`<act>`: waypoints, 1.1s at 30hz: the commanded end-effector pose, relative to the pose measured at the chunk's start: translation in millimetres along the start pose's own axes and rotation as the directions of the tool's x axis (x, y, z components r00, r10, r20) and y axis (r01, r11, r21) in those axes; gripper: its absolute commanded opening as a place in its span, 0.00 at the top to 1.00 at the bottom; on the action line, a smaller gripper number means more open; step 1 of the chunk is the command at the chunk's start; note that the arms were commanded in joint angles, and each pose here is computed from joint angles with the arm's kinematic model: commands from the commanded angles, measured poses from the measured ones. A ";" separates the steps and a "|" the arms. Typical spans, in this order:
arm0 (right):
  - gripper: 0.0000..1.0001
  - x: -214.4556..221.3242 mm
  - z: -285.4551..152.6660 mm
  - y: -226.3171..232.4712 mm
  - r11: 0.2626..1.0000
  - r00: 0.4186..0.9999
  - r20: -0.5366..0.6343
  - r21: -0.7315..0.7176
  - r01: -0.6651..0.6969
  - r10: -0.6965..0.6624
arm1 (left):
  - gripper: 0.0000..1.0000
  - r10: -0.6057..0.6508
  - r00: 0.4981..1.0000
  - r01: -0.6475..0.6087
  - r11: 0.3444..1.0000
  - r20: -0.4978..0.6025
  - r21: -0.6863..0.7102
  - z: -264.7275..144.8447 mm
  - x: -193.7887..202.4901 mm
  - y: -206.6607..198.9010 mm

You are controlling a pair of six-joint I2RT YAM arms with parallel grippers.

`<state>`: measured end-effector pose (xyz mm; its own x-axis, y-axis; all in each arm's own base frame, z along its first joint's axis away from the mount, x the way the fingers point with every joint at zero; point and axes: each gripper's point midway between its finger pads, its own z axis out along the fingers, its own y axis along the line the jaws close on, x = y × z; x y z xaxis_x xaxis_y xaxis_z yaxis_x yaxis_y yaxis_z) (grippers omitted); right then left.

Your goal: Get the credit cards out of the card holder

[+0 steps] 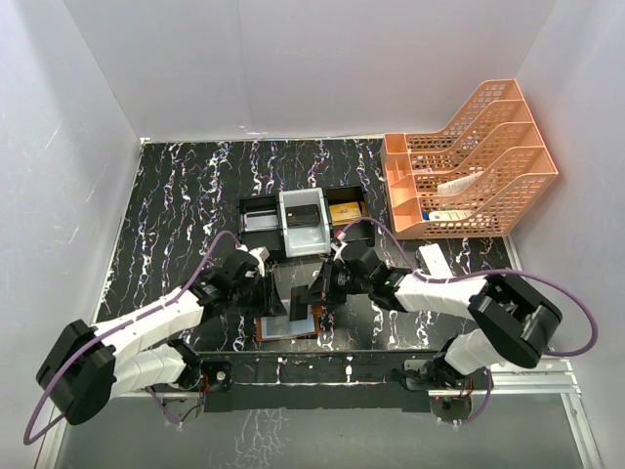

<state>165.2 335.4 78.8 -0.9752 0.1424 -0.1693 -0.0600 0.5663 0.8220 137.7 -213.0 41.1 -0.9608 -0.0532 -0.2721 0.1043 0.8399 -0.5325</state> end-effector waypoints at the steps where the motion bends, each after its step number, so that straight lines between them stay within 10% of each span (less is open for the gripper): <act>1: 1.00 -14.0 -8.7 8.6 0.999 0.996 0.079 -0.007 0.049 -0.048 | 0.61 0.009 0.997 -0.010 1.000 0.070 0.018 -12.0 -10.7 -7.6; 18: 1.00 -60.9 -28.8 52.1 0.971 0.928 0.310 -0.050 0.234 -0.208 | 0.03 0.102 0.940 -0.018 0.968 0.325 -0.252 -66.9 -64.3 19.7; 33: 1.00 -141.2 -57.7 60.0 0.979 0.846 0.496 0.048 0.198 -0.195 | 0.01 0.047 0.943 0.052 0.957 0.328 -0.286 -99.1 -114.5 60.7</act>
<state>249.8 315.9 155.0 -0.7681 0.3113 -0.5596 -0.2704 0.6344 0.7242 224.9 -115.0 100.8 -0.8122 -0.2109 -0.5439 -0.0597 0.9575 -0.2821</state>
